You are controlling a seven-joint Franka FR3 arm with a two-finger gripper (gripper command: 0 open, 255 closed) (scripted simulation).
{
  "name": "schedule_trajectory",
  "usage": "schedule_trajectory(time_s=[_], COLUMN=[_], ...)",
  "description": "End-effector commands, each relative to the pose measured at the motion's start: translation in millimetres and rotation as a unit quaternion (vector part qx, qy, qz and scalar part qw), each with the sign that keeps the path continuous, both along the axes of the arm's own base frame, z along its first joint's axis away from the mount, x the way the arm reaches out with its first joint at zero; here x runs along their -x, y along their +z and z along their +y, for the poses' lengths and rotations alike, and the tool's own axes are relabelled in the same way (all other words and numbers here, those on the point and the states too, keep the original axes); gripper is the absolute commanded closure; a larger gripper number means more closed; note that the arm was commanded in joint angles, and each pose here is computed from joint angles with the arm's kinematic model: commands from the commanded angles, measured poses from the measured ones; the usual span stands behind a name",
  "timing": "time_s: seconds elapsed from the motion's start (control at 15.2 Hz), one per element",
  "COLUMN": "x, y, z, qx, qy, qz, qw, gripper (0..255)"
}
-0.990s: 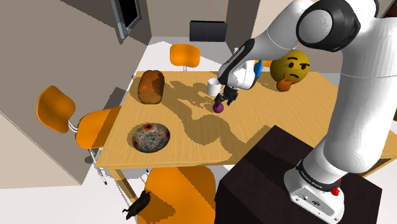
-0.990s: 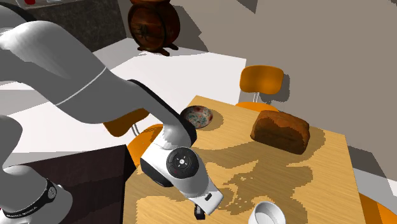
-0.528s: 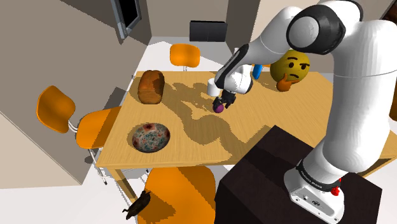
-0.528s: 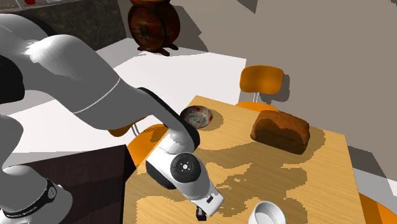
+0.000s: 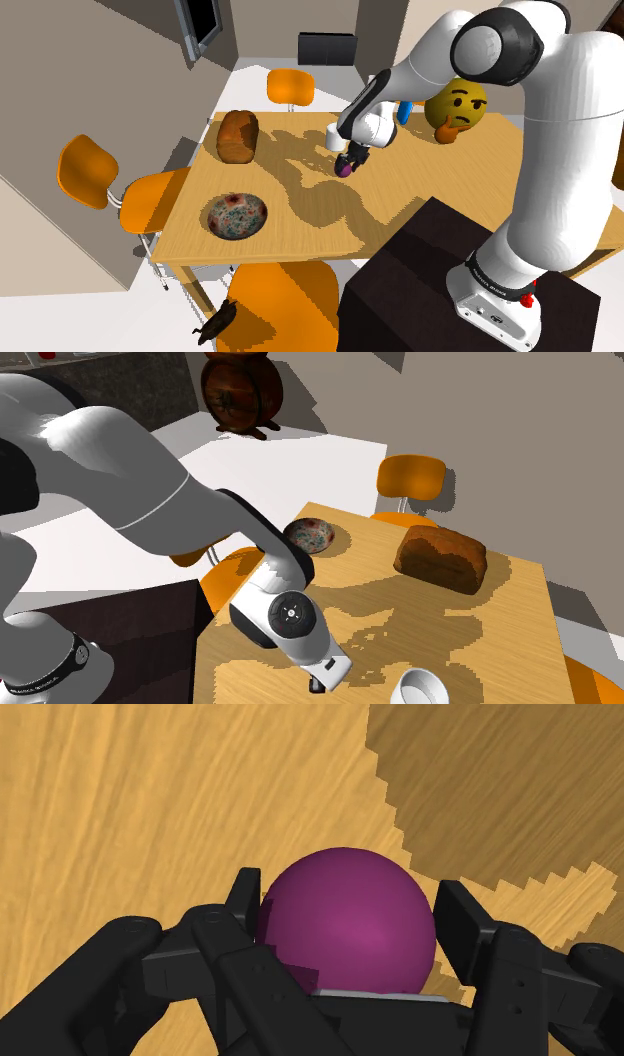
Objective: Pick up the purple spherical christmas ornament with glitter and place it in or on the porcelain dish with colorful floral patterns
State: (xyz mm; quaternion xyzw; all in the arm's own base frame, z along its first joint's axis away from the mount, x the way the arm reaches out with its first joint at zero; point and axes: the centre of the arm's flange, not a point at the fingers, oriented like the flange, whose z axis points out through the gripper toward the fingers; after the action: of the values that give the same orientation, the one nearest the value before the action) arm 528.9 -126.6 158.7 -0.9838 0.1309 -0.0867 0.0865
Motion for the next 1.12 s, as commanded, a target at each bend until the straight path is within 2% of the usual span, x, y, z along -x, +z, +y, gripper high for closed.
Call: schedule_trajectory(time_s=[0.0, 0.4, 1.06], x=[1.3, 1.0, 1.0], y=[-0.6, -1.4, 51.4], z=[-2.8, -1.6, -1.6], qx=[0.001, 0.001, 0.001], qy=[-0.002, -0.002, -0.002], qz=[0.001, 0.001, 0.001], qw=[1.0000, 1.0000, 1.0000], gripper=[255, 255, 255])
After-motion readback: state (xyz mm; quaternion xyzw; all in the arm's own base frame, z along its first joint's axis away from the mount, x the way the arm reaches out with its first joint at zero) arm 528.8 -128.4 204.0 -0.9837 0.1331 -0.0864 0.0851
